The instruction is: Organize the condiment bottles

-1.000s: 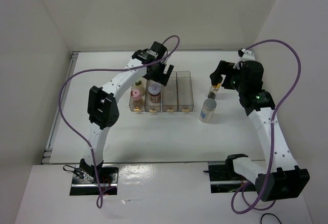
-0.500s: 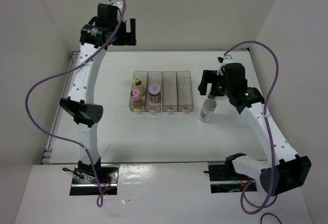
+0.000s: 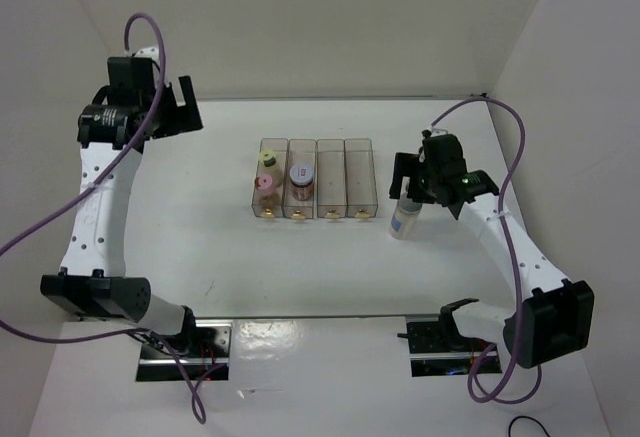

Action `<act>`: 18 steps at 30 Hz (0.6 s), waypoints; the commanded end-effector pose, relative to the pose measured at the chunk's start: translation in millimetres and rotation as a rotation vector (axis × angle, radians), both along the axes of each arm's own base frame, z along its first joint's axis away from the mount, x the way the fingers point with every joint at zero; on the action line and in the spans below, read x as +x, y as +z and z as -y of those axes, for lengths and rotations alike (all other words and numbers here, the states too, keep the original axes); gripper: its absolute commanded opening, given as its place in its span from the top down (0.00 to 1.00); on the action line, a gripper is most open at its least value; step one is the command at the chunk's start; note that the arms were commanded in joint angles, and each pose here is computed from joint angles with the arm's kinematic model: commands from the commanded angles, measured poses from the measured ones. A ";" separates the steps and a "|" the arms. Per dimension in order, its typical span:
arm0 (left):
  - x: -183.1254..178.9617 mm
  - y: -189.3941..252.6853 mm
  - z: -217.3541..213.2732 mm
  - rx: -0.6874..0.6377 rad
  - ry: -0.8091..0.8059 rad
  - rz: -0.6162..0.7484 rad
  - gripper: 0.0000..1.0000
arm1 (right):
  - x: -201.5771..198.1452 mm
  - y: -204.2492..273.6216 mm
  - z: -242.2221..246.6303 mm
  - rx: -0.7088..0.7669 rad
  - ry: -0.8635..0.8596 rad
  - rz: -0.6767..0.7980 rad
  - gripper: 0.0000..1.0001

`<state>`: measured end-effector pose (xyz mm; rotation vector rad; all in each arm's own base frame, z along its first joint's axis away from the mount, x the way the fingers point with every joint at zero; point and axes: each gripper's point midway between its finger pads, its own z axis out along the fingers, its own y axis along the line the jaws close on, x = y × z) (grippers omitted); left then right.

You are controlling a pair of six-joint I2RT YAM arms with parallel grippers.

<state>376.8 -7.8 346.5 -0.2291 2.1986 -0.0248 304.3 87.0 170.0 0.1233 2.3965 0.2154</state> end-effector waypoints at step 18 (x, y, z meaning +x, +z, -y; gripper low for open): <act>2.2 -100.1 2.1 -0.143 -0.007 -0.129 0.00 | -1.3 -39.7 4.4 -0.029 -0.081 -0.119 0.01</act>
